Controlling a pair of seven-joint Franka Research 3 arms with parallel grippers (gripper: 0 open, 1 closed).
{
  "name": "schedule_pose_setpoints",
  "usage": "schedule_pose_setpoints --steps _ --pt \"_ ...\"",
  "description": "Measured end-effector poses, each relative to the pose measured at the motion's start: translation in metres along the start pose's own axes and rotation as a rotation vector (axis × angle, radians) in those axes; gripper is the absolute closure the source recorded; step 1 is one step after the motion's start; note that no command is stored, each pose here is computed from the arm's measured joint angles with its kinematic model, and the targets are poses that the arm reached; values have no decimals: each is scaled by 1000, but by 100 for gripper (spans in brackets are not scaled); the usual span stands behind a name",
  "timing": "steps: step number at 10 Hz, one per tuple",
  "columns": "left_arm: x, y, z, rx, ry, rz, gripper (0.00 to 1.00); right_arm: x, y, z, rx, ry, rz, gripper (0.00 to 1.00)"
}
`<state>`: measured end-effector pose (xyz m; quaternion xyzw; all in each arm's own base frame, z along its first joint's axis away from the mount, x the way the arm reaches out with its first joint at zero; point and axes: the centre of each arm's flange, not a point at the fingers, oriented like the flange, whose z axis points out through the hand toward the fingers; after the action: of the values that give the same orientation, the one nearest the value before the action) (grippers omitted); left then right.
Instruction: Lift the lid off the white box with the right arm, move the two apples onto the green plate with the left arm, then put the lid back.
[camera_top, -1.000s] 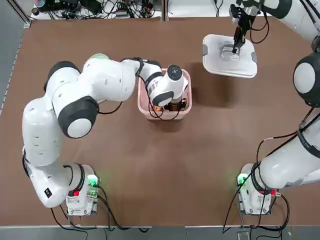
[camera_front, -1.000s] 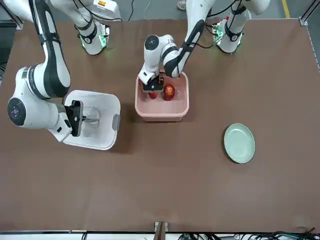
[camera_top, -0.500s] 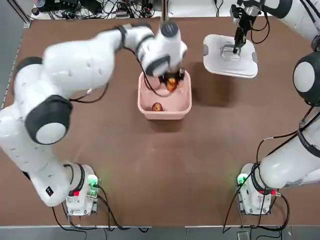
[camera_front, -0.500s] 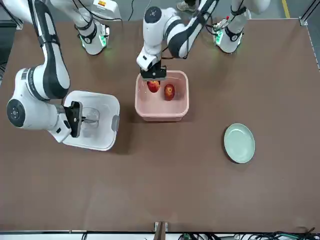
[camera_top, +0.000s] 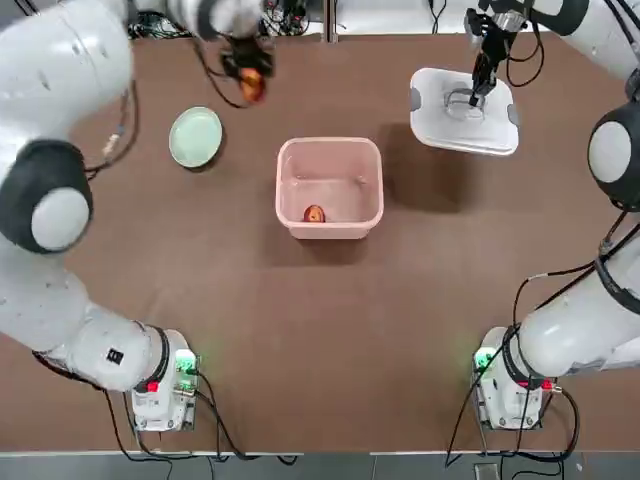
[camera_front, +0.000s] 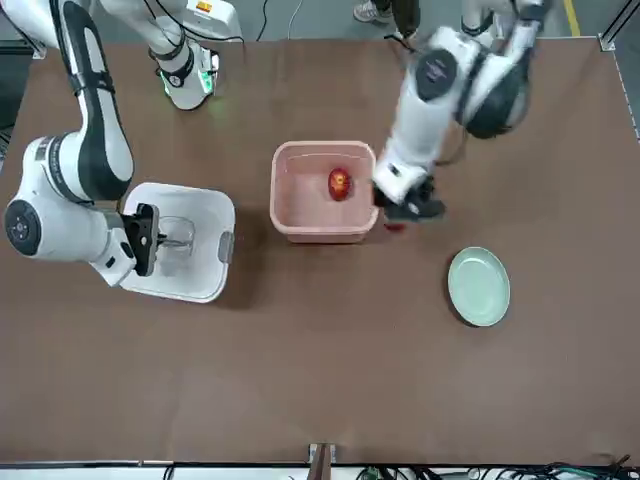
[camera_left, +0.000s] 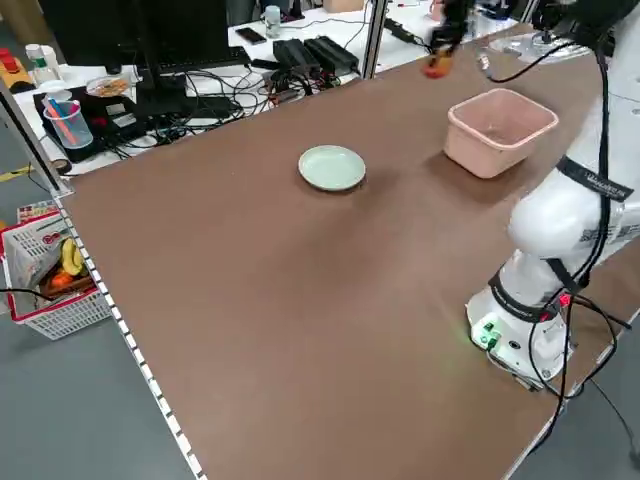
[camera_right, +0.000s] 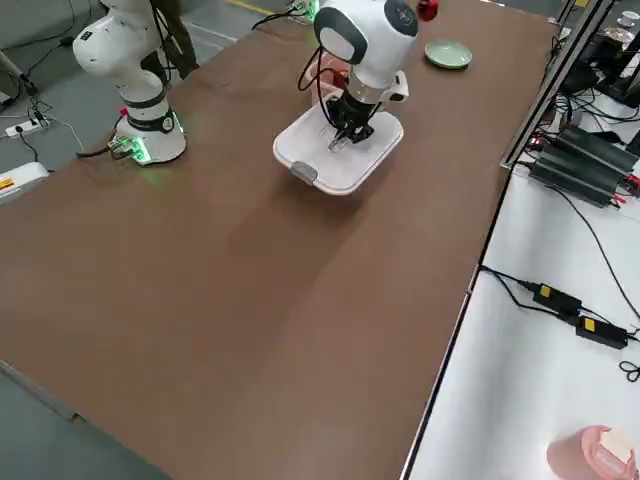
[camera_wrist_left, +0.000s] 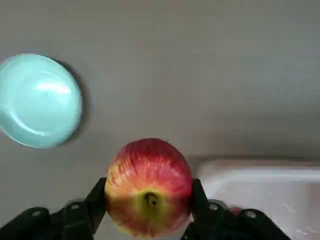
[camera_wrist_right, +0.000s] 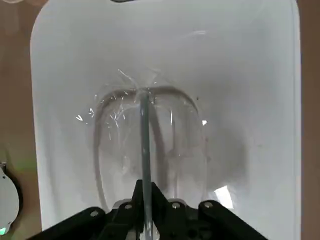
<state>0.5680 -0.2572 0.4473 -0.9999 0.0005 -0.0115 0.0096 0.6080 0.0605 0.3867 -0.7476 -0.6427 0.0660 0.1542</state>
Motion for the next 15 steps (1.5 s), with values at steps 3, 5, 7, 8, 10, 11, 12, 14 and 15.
schedule_pose_setpoints --steps 3,5,7,8,10,11,12,14,15 --pt "67 -142 79 14 24 39 30 -1 1 0 0 1 -2 94" --pt "86 -192 138 47 41 52 30 0 1 -1 -2 1 -3 94" --pt "91 -216 187 46 35 51 30 1 2 -5 -11 3 -6 94" --pt "90 -224 205 41 20 49 30 2 2 -6 -12 4 -7 94" --pt "85 -233 224 37 -10 40 30 6 1 -11 -14 5 -13 94" --pt "82 -234 229 37 -19 38 30 8 -1 -19 -6 4 -19 94" --pt "80 -237 231 36 -22 35 30 12 -5 -32 -2 4 -26 94" --pt "79 -239 232 36 -22 31 4 19 -9 -64 -32 10 -33 94" --pt "79 -239 228 37 -18 31 0 20 -9 -75 -52 14 -35 94"
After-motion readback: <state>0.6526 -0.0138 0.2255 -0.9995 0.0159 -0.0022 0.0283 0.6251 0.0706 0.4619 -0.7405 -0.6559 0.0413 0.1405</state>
